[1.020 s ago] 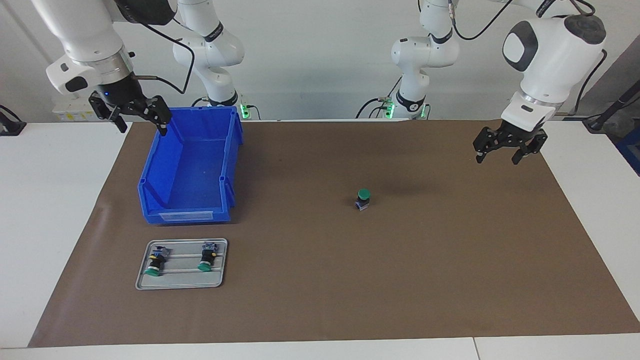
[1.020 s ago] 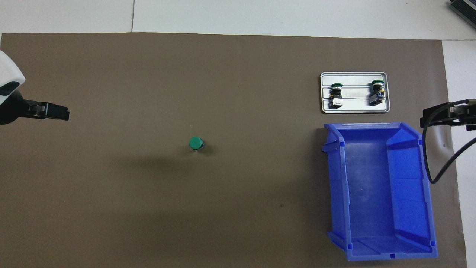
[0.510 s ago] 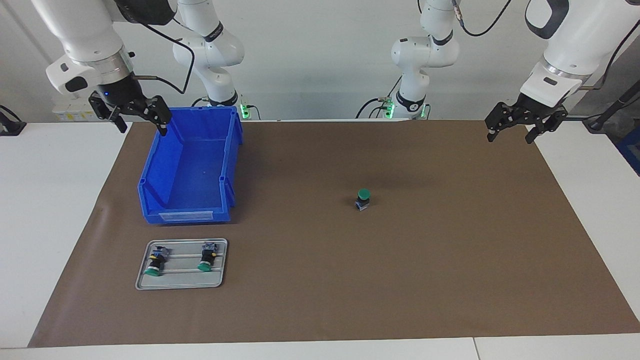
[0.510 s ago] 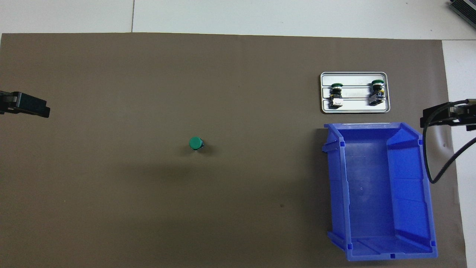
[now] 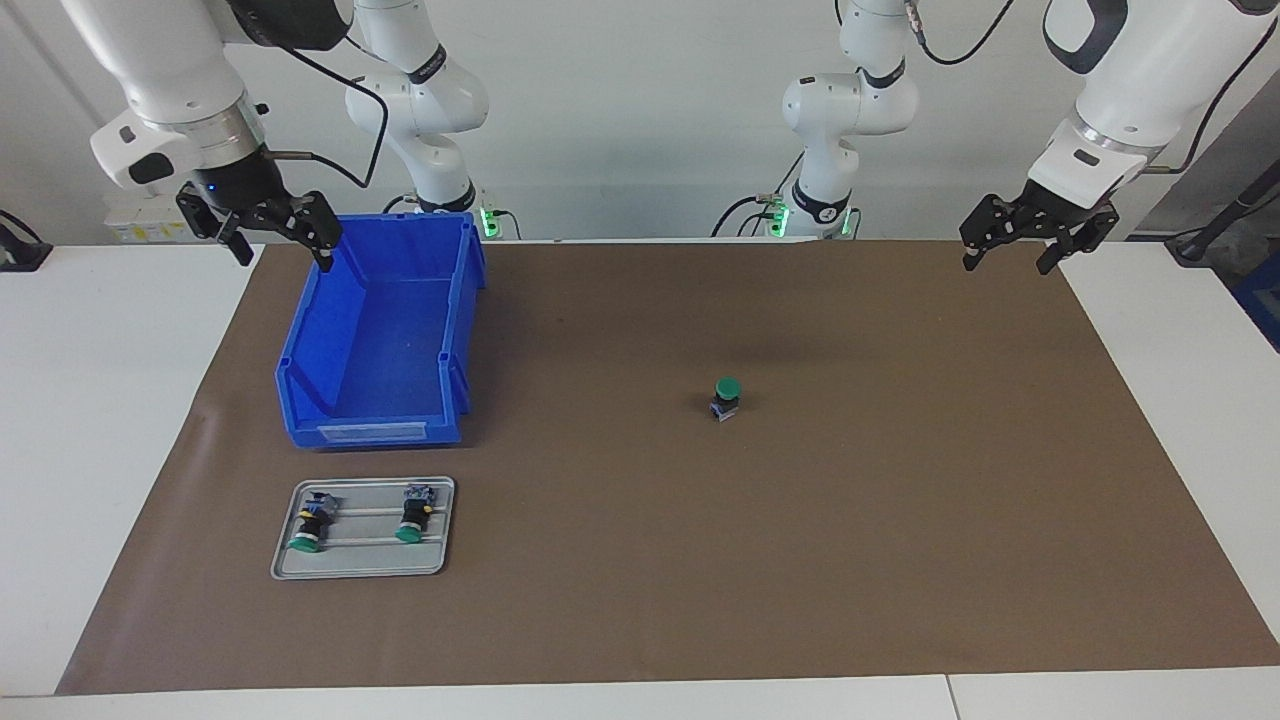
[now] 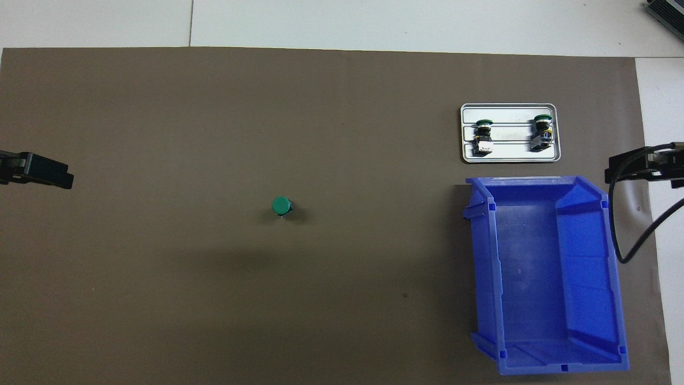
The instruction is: Place and press button with both arms
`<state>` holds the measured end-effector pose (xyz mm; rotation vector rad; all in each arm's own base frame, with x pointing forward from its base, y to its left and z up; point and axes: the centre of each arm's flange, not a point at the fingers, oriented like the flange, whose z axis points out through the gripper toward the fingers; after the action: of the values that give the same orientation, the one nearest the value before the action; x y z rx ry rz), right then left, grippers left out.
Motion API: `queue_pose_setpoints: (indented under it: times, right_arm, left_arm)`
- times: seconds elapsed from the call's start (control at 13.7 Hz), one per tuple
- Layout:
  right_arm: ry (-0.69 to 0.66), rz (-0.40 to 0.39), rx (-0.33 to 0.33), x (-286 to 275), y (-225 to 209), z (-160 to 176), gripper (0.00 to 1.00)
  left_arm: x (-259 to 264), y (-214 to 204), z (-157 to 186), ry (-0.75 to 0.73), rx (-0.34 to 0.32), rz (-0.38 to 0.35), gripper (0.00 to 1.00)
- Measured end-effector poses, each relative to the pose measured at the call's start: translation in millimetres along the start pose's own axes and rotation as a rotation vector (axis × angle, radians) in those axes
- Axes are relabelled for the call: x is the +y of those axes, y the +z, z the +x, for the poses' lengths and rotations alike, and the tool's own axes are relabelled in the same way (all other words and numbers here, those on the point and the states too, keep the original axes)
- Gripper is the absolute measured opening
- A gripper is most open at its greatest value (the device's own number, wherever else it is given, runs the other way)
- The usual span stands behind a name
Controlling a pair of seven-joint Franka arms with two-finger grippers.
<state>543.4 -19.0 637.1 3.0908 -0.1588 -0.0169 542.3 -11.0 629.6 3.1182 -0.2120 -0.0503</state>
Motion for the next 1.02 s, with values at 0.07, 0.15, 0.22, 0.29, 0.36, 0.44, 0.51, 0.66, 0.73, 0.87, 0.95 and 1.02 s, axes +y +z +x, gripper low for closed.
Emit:
queue_pose_setpoints:
  times: [0.07,0.15,0.22,0.29,0.36,0.44,0.51,0.66,0.73,0.87,0.95,1.02]
  right_arm:
    - [0.001,0.0,-0.001,0.5,0.2,0.0,1.0]
    - [0.0,0.0,-0.001,0.2,0.1,0.0,1.0]
    - [-0.001,0.0,0.0,-0.5,0.1,-0.1,1.0]
    - [-0.002,0.0,0.0,-1.0,0.1,-0.1,1.0]
    - [-0.002,0.0,0.0,-1.3,0.0,-0.1,1.0]
    - [-0.002,0.0,0.0,-1.3,0.0,-0.1,1.0]
    - [-0.002,0.0,0.0,-1.3,0.0,-0.1,1.0]
    - [-0.003,0.0,0.0,-1.4,0.0,-0.1,1.0]
    - [-0.003,0.0,0.0,-1.6,0.0,-0.1,1.0]
    - [-0.005,0.001,0.0,-2.6,0.0,-0.2,1.0]
    - [-0.005,0.001,0.0,-2.9,0.0,-0.2,1.0]
    - [-0.005,0.001,0.0,-3.0,0.0,-0.2,1.0]
  left_arm:
    - [-0.1,-1.7,-0.8,0.0,0.006,0.0,1.0]
    - [0.1,-2.5,-0.3,0.0,0.012,0.001,1.0]
    - [0.7,-2.7,0.2,0.001,0.016,0.001,1.0]
    - [1.7,-2.8,0.5,0.003,0.017,0.001,1.0]
    - [2.9,-2.9,0.7,0.005,0.018,0.001,1.0]
    - [3.9,-3.0,0.8,0.007,0.019,0.001,1.0]
    - [4.3,-3.4,0.9,0.007,0.019,0.002,1.0]
    - [4.2,-3.5,0.8,0.006,0.02,0.002,1.0]
    - [4.2,-3.6,0.8,0.006,0.02,0.002,1.0]
    - [3.9,-4.4,0.5,0.005,0.021,0.002,1.0]
    - [3.7,-5.1,0.2,0.005,0.021,0.002,1.0]
    - [3.0,-6.4,-0.5,0.003,0.022,0.002,1.0]
